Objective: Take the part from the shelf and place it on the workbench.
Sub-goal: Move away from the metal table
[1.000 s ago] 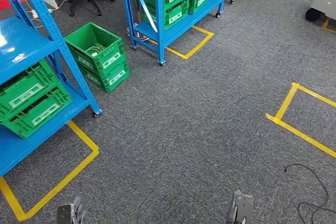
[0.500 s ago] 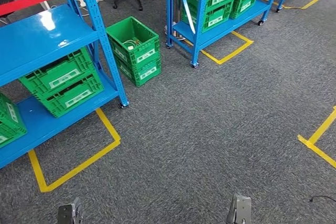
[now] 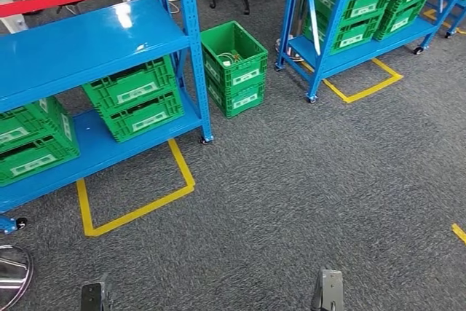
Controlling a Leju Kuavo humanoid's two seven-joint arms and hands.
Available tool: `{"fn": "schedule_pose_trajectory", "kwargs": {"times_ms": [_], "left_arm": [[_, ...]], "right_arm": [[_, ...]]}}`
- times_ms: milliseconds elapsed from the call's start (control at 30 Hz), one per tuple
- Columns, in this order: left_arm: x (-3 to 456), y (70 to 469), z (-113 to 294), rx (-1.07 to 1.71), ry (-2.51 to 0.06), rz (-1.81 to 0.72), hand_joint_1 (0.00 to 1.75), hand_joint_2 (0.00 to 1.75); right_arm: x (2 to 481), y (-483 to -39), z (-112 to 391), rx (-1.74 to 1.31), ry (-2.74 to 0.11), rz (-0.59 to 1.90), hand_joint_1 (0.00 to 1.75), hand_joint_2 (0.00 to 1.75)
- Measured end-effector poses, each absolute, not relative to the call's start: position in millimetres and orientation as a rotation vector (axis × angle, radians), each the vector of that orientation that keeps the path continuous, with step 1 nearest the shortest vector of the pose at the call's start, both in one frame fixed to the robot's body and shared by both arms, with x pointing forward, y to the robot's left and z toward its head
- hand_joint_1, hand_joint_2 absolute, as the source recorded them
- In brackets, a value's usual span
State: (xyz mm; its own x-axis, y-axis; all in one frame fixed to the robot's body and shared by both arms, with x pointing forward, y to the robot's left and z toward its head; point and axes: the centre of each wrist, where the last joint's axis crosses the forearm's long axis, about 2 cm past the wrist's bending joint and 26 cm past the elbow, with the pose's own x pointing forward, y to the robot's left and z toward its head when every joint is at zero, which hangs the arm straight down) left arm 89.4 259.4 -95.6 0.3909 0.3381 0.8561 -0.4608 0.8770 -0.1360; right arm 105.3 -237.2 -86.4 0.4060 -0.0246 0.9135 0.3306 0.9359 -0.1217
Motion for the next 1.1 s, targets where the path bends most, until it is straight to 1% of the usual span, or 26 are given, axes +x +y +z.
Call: {"fn": "schedule_pose_trajectory", "kwargs": {"times_ms": [1100], "left_arm": [[91.7,258.8,-95.0,0.153,-1.054,0.46,0.0,0.0]], "right_arm": [[102.3,-233.1,-87.6,-0.297,-1.128,-0.177,0.0,0.0]]}}
